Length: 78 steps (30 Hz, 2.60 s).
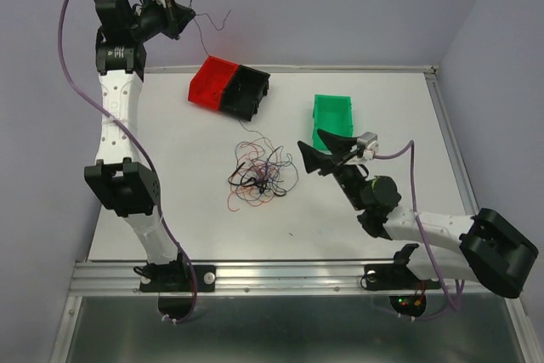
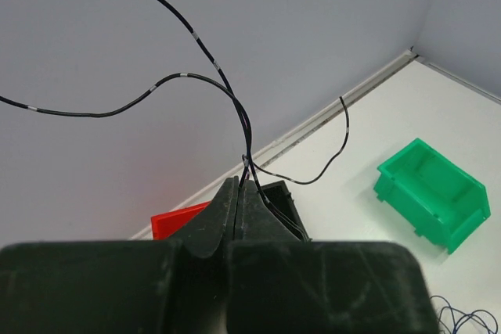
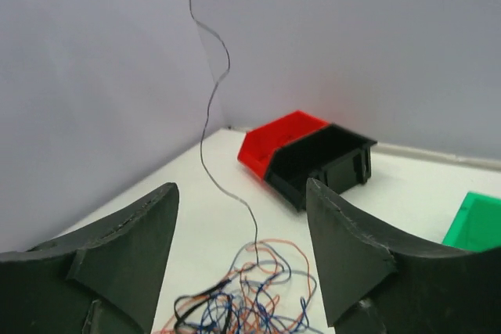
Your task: Untangle the cables
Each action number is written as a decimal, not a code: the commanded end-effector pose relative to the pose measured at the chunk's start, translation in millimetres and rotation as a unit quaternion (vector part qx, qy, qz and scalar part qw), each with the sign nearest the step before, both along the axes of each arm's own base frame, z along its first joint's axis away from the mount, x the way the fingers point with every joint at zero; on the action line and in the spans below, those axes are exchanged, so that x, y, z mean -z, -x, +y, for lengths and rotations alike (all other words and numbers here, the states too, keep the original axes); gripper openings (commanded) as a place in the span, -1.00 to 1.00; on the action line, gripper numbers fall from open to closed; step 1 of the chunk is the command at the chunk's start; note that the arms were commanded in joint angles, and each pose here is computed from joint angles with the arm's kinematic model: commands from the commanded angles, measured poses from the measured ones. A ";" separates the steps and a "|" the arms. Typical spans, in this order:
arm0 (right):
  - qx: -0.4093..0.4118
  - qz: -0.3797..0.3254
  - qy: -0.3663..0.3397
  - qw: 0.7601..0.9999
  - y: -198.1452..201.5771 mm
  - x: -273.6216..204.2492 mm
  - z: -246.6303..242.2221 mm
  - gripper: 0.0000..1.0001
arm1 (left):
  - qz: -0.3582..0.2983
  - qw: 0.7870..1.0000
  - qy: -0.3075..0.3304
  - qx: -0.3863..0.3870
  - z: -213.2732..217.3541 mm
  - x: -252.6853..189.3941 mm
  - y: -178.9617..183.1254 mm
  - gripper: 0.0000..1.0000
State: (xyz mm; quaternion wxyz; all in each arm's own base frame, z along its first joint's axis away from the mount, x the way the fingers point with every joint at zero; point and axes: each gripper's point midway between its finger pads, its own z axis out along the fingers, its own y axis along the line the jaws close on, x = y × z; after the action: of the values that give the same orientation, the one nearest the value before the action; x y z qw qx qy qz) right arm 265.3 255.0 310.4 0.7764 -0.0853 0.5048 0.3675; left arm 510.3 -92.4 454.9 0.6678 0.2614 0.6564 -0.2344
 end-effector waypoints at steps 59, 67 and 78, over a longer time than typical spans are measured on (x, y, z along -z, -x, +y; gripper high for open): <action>0.191 0.322 0.063 0.925 -60.4 132.8 -83.9 -0.99 | -0.062 0.983 0.019 -0.171 140.1 -45.3 -3.3 -1.00; 0.230 0.292 -0.001 0.928 -31.6 102.9 -126.7 -0.99 | -0.055 0.982 0.029 -0.176 156.8 -41.3 -4.2 -1.00; -0.086 0.225 0.145 0.960 11.2 95.1 -18.1 -0.99 | -0.069 0.992 0.023 -0.099 123.2 -50.9 20.5 -1.00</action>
State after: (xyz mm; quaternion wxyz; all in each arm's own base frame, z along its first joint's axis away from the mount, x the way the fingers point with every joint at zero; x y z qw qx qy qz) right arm 278.4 188.5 208.5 0.6235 -0.0210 0.7294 0.2808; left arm 521.8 52.0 458.7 0.7048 0.1455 0.6742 -0.1660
